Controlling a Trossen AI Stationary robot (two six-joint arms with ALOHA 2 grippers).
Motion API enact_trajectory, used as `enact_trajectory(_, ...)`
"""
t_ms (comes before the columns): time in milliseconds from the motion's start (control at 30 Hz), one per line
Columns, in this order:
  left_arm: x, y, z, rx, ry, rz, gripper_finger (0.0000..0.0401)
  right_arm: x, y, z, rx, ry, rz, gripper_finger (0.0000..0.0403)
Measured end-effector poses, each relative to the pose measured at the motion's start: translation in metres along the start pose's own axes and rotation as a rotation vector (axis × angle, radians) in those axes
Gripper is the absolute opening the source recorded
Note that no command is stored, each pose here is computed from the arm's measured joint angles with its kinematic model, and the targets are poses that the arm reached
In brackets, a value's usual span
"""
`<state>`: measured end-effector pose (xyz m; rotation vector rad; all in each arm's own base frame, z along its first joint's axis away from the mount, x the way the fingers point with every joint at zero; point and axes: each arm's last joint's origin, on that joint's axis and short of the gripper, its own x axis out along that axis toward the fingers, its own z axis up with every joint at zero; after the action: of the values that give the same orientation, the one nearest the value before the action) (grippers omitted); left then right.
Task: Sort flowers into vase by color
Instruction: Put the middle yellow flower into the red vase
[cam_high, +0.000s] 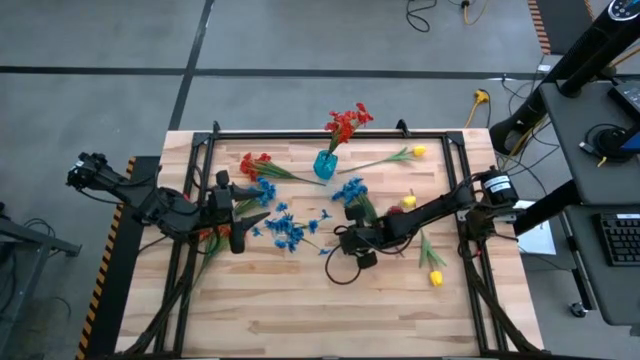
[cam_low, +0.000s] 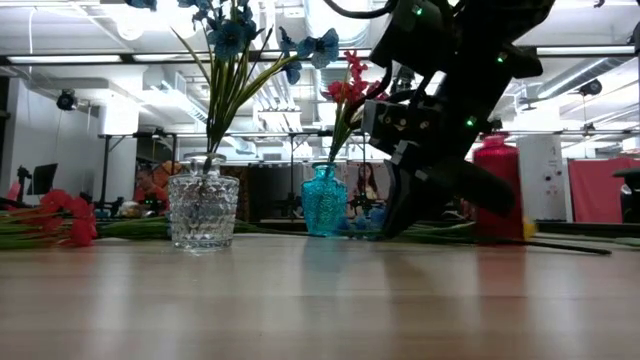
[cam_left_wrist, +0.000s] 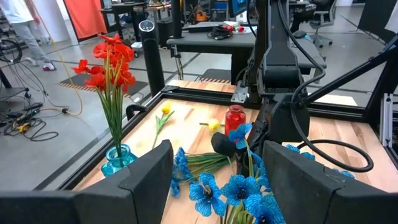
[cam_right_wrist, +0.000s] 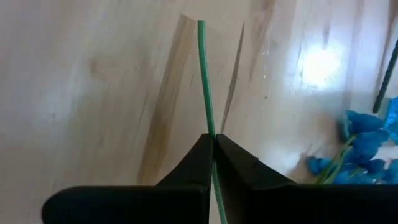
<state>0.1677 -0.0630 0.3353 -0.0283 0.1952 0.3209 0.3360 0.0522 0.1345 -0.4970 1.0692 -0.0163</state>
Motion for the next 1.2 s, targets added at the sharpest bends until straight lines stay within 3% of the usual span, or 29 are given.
enact_trajectory(200, 0.0, 0.0, 0.0, 0.0, 0.0, 0.0, 0.0232, -0.009, -0.004, 0.003, -0.011, -0.028, -0.015, 0.0009)
enact_trajectory(533, 0.0, 0.0, 0.0, -0.001, 0.0, 0.0, 0.0232, -0.055, -0.02, 0.009, -0.097, -0.089, -0.187, 0.0009)
enact_trajectory(900, -0.001, -0.001, 0.01, 0.032, -0.08, -0.014, 0.0232, -0.151, -0.058, 0.003, -0.072, -0.297, -0.391, 0.0009)
enact_trajectory(1067, 0.0, -0.007, 0.021, 0.092, -0.179, -0.128, 0.0232, -0.201, -0.067, 0.0, -0.014, -0.469, -0.422, 0.0009)
enact_trajectory(1200, 0.004, -0.014, 0.027, 0.13, -0.253, -0.141, 0.0232, -0.239, -0.066, 0.006, -0.017, -0.642, -0.429, 0.0009)
